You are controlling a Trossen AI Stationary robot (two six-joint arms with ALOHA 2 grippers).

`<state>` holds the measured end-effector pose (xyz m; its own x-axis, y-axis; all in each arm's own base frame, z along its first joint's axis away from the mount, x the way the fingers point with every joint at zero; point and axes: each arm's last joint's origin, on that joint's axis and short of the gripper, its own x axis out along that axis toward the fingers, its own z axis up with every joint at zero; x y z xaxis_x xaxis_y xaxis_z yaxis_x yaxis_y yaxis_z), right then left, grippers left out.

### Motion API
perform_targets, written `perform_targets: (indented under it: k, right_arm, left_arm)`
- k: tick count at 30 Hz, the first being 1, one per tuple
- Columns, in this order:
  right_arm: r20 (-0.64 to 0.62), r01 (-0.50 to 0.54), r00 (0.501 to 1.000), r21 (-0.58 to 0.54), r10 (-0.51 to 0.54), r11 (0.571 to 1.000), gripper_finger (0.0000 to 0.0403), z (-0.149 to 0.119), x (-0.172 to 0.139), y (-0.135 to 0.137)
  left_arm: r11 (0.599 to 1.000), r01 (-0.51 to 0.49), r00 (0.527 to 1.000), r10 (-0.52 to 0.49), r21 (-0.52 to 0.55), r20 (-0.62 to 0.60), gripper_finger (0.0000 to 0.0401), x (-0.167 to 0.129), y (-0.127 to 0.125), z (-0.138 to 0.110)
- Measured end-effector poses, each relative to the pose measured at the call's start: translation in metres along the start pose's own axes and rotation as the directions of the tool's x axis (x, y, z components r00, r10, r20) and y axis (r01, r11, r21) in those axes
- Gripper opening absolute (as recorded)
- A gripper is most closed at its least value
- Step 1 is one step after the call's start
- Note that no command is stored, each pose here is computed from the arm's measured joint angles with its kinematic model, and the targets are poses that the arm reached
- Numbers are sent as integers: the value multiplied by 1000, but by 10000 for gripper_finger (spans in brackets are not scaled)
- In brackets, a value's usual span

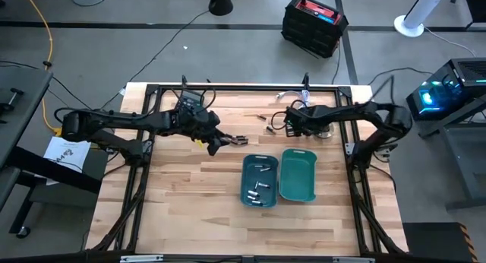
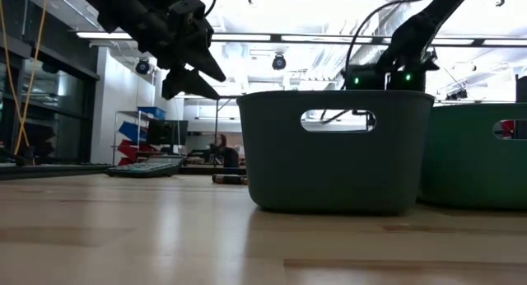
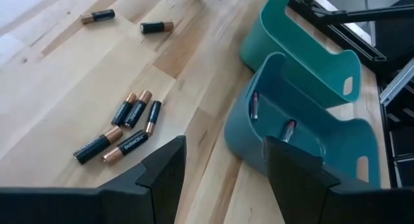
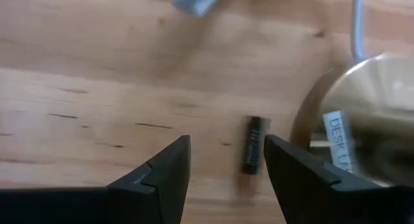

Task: Sort batteries
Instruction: Put the black battery into the green bin

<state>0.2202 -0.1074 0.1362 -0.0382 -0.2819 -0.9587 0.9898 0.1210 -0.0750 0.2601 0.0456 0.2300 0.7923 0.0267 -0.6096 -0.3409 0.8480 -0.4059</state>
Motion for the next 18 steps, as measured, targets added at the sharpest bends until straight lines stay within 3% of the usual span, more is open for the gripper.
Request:
perform_targets:
  k: [4, 11, 14, 18]
  right_arm:
    - [-24, 41, 999, 32, -40, 999, 184, -3, 8, 3]
    - [11, -9, 1000, -1, 9, 1000, 161, -6, 5, 11]
    - [25, -7, 1000, -76, 9, 997, 117, -10, 5, 14]
    - [42, -26, 999, -165, 33, 986, 21, -14, 1, 18]
  left_arm:
    - [1000, -1, 1000, 1, -1, 0, 197, 0, 0, 0]
    - [1000, -3, 1000, 3, -2, 1, 197, 0, 1, 0]
    - [1000, -8, 1000, 8, 9, 6, 197, 0, 3, 1]
    - [1000, -11, 999, 10, 10, 44, 197, -3, 7, 7]
